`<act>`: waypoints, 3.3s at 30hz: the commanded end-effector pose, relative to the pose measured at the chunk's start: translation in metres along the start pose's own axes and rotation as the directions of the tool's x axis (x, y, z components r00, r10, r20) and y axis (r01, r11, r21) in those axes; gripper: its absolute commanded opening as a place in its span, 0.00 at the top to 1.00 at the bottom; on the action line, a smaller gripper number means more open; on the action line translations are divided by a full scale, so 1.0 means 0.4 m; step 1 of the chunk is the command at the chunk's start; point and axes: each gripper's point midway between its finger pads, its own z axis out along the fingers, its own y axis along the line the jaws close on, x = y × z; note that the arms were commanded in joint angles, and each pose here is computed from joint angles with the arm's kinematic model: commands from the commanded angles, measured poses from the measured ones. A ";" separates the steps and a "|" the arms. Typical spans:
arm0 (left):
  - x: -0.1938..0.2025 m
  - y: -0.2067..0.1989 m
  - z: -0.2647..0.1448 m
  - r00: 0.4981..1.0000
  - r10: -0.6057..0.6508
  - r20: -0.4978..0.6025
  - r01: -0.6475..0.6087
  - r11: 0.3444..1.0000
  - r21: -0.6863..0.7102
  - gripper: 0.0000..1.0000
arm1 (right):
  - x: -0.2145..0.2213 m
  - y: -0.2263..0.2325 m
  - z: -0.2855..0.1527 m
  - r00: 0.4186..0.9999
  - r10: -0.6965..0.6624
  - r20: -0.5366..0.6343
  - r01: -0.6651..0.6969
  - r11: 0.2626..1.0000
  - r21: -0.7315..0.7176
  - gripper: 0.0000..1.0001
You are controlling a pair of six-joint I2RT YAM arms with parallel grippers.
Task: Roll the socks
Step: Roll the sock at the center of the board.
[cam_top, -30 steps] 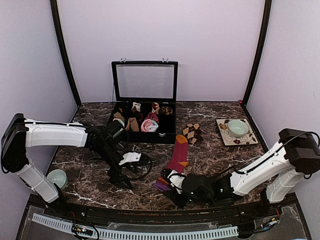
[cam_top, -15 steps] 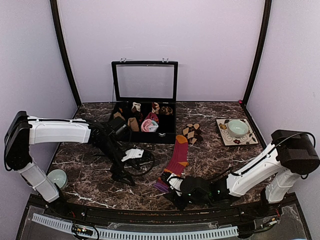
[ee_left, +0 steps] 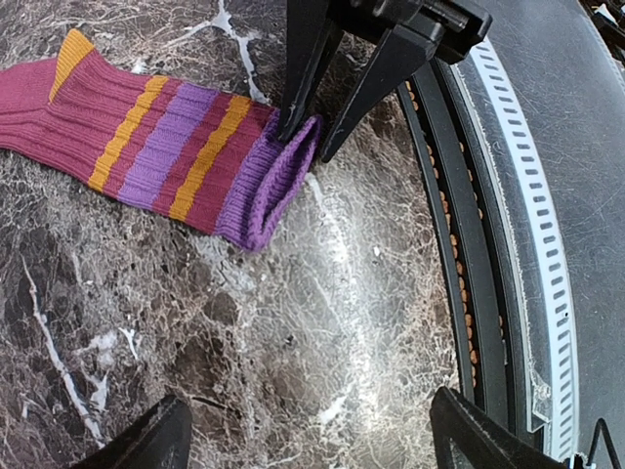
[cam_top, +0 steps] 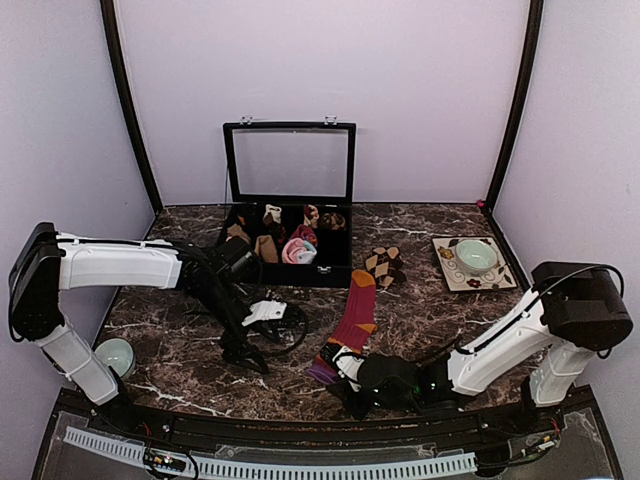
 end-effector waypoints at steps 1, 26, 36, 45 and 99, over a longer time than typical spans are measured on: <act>-0.005 -0.012 0.004 1.000 0.013 0.018 -0.014 0.999 0.030 0.13 | -0.032 0.005 0.013 0.998 0.040 0.038 -0.040 0.999 -0.003 0.79; -0.090 0.013 0.101 0.987 0.124 0.101 -0.128 0.991 0.033 0.44 | -0.060 -0.010 -0.028 0.968 0.216 0.125 -0.205 0.974 -0.097 0.83; -0.084 0.011 0.111 0.988 0.123 0.097 -0.128 0.991 0.047 0.44 | -0.053 0.016 -0.006 0.970 0.221 0.100 -0.207 0.968 -0.139 0.80; -0.068 -0.005 0.099 0.987 0.136 0.082 -0.140 0.989 0.042 0.42 | -0.043 0.010 0.018 0.977 0.198 0.076 -0.191 0.977 -0.096 0.79; -0.133 0.037 0.247 0.921 0.389 0.001 -0.388 0.921 -0.018 0.69 | -0.031 -0.052 -0.057 0.808 0.587 -0.040 -0.576 0.775 -0.262 0.85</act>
